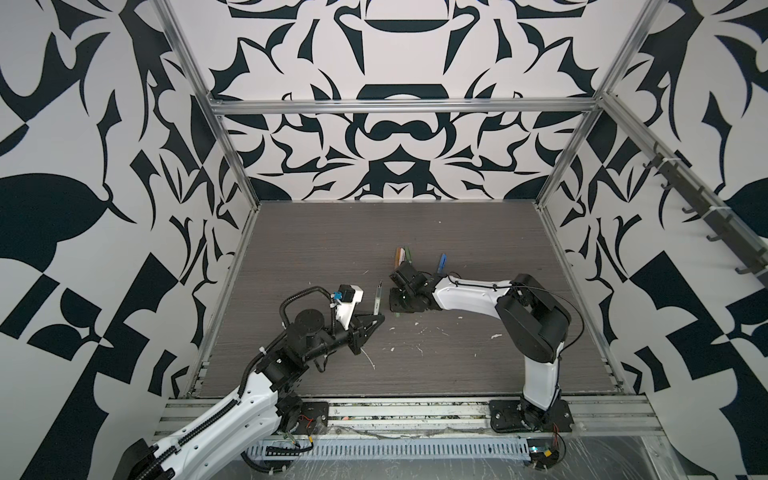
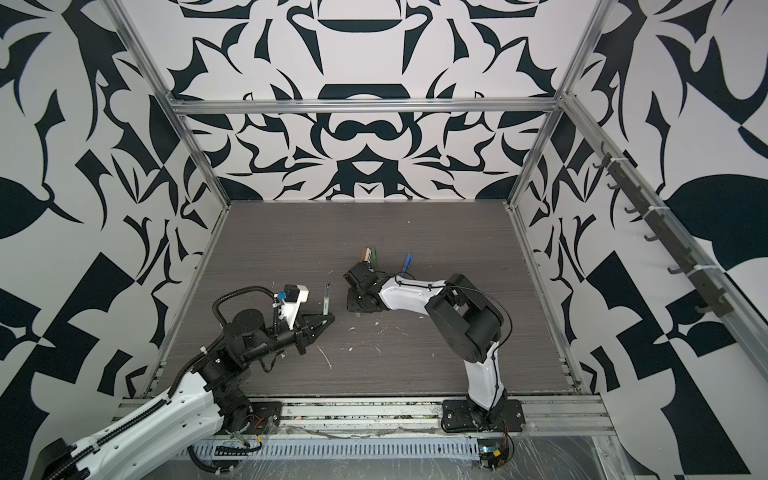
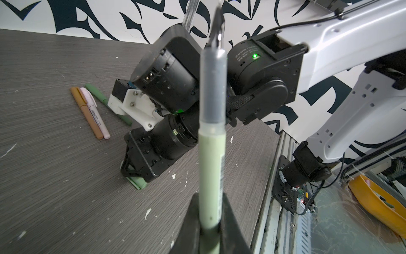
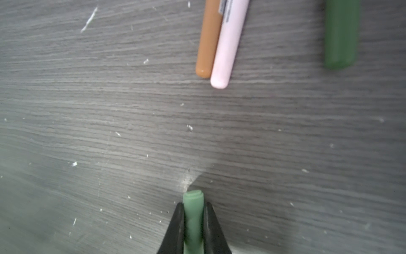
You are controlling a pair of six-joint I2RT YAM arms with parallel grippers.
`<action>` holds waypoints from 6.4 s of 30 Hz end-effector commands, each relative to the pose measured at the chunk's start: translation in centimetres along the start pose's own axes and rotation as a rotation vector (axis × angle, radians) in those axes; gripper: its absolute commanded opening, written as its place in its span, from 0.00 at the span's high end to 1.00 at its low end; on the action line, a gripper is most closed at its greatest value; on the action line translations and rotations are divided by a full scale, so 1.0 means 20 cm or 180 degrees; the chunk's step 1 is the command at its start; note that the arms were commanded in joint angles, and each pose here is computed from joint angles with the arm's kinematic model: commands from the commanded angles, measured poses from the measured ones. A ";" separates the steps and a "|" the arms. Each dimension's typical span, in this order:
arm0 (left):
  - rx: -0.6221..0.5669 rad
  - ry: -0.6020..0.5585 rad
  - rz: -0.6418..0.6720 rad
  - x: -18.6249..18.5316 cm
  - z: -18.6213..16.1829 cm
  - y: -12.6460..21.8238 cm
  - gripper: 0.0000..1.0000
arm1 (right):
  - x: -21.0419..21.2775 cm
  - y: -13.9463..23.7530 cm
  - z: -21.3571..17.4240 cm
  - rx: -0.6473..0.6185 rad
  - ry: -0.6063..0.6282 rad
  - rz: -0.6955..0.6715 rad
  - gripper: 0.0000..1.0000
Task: Insert the pens into the pen caps
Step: 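Lift the cap with the right gripper and bring it above the pen nib, then push the light-green cap down onto the nib with the right gripper while the left holds, then press the cap further down with the right gripper, then open and withdraw it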
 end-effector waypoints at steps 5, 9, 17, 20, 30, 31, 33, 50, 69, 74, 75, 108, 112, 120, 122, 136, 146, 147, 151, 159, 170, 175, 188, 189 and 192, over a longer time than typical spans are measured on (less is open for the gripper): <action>-0.0037 -0.0044 0.0041 0.01 -0.01 0.01 0.96 | -0.01 0.15 -0.04 -0.0105 0.0147 0.0099 0.90; -0.0108 -0.0029 0.0077 0.02 0.00 0.00 0.97 | 0.00 0.37 0.02 -0.0720 0.0262 0.0345 0.91; -0.0223 0.0008 0.0040 0.01 0.04 -0.02 0.97 | 0.06 0.85 0.13 -0.2080 0.0497 0.0987 0.92; -0.0196 0.0011 -0.0021 0.00 0.07 -0.04 0.97 | 0.10 1.02 0.17 -0.2458 0.0588 0.1132 0.92; -0.0111 0.0128 -0.0303 -0.05 0.09 -0.12 0.98 | 0.19 1.44 0.26 -0.3223 0.0939 0.1345 0.93; -0.0086 0.0123 -0.0325 -0.06 0.09 -0.13 0.98 | 0.19 1.47 0.27 -0.3288 0.0928 0.1384 0.93; -0.0052 0.0099 -0.0373 -0.07 0.08 -0.14 0.98 | 0.22 1.50 0.28 -0.3364 0.0931 0.1507 0.93; -0.0072 0.0028 -0.0375 -0.09 0.11 -0.17 0.99 | 0.32 1.38 0.19 -0.2949 0.0634 0.2169 0.95; -0.0126 0.0022 -0.0324 -0.09 0.13 -0.18 1.00 | 0.30 1.26 0.13 -0.2697 0.0558 0.2182 0.98; -0.0360 0.0070 -0.0303 -0.08 0.17 -0.17 1.00 | 0.29 1.22 0.11 -0.2612 0.0524 0.2209 0.98; -0.0383 0.0063 -0.0314 -0.09 0.18 -0.17 1.00 | 0.29 1.22 0.10 -0.2603 0.0506 0.2224 0.98; -0.0561 0.0118 -0.0514 -0.13 0.25 -0.20 1.00 | 0.28 1.07 0.03 -0.2344 0.0663 0.2256 0.99; -0.0655 0.0118 -0.0426 -0.12 0.27 -0.20 1.00 | 0.26 1.05 0.00 -0.2241 0.0772 0.2223 0.99; -0.0900 0.0003 -0.0311 -0.14 0.40 -0.20 1.00 | 0.24 0.98 -0.09 -0.1871 0.1025 0.2172 0.94; -0.0900 -0.0046 -0.0324 -0.14 0.43 -0.21 1.00 | 0.23 0.97 -0.11 -0.1817 0.1029 0.2167 0.93; -0.0268 -0.0292 -0.0427 -0.12 0.31 -0.31 1.00 | 0.25 1.36 0.00 -0.2277 0.1238 0.1944 0.70; -0.0189 -0.0337 -0.0489 -0.13 0.30 -0.31 1.00 | 0.26 1.58 0.15 -0.2385 0.1219 0.1649 0.68; -0.0194 -0.0343 -0.0488 -0.13 0.30 -0.31 1.00 | 0.26 1.60 0.17 -0.2384 0.1187 0.1601 0.68; -0.0184 -0.0353 -0.0512 -0.14 0.30 -0.30 1.00 | 0.26 1.64 0.24 -0.2394 0.1150 0.1511 0.68; -0.0188 -0.0364 -0.0536 -0.15 0.32 -0.30 1.00 | 0.27 1.54 0.31 -0.2128 0.1037 0.1626 0.68; -0.0197 -0.0385 -0.0560 -0.17 0.34 -0.29 1.00 | 0.29 1.43 0.26 -0.1759 0.1099 0.1827 0.89; -0.0360 -0.0352 -0.0512 -0.17 0.38 -0.28 1.00 | 0.28 1.38 0.22 -0.1648 0.1120 0.1860 0.93; -0.1137 -0.0657 -0.0494 -0.29 0.64 -0.19 1.00 | 0.22 1.20 0.09 -0.1301 0.1027 0.1883 0.98; -0.1160 -0.0695 -0.0501 -0.30 0.66 -0.19 1.00 | 0.22 1.18 0.08 -0.1266 0.1031 0.1882 0.98; -0.1223 -0.0788 -0.0535 -0.33 0.72 -0.19 1.00 | 0.20 1.12 0.04 -0.1151 0.1013 0.1864 0.98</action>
Point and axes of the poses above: each gripper's point midway between its finger pads, its own y axis back along the fingers, its own x axis along the line the jaws close on, z = x × y, the point moved 7 cm from there along y, back along the fingers, and after that the axes turned 6 degrees about y, right-handed, at the moved point
